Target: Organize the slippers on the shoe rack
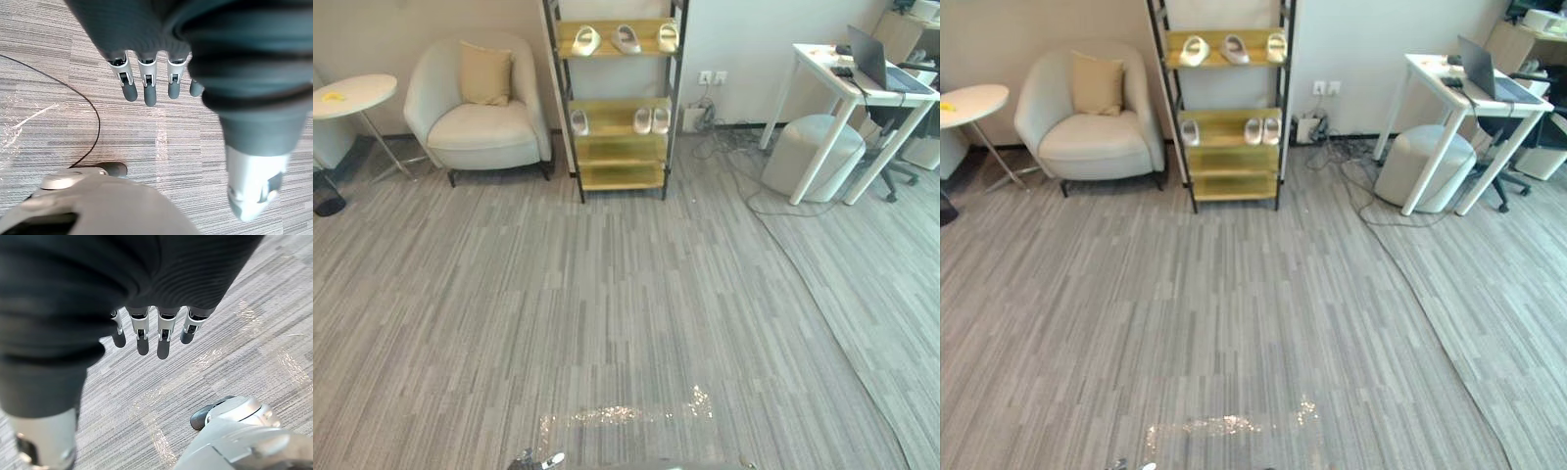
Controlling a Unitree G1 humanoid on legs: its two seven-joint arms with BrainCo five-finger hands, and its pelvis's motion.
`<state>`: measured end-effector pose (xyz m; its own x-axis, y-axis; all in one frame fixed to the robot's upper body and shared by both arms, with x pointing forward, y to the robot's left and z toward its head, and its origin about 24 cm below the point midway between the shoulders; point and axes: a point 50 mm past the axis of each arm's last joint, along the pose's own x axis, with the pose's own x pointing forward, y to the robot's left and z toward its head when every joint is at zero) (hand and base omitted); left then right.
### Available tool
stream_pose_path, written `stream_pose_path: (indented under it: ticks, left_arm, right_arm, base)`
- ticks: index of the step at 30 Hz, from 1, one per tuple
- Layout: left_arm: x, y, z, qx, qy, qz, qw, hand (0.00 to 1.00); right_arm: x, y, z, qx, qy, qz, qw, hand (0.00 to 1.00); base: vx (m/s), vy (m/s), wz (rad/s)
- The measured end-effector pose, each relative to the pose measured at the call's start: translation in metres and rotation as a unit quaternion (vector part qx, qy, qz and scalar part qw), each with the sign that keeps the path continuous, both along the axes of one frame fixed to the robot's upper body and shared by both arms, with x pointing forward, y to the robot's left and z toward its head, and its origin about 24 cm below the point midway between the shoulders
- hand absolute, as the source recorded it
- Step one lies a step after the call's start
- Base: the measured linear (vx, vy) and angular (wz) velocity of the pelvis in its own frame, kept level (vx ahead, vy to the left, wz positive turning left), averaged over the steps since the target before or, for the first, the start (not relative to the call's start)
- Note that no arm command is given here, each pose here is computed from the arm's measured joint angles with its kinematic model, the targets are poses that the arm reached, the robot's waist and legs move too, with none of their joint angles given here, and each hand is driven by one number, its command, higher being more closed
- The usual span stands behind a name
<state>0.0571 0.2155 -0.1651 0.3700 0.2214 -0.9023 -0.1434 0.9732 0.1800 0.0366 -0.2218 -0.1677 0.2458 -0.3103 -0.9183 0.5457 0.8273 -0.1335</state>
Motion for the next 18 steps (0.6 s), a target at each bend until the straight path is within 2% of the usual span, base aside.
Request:
stream_pose_path:
  ticks: [10, 18]
  left_arm:
    - [0.017, -0.001, 0.003, 0.005, -0.019, -0.021, 1.0, 0.0]
    - [0.018, -0.001, 0.003, 0.016, -0.019, -0.03, 0.999, 0.0]
  right_arm:
    - [0.027, 0.004, 0.002, 0.0, -0.026, 0.024, 0.999, 0.0]
    - [0.031, 0.005, 0.002, -0.005, -0.026, 0.044, 0.999, 0.0]
  base:
    - [0.03, -0.008, 0.01]
    - [-0.04, -0.028, 0.06]
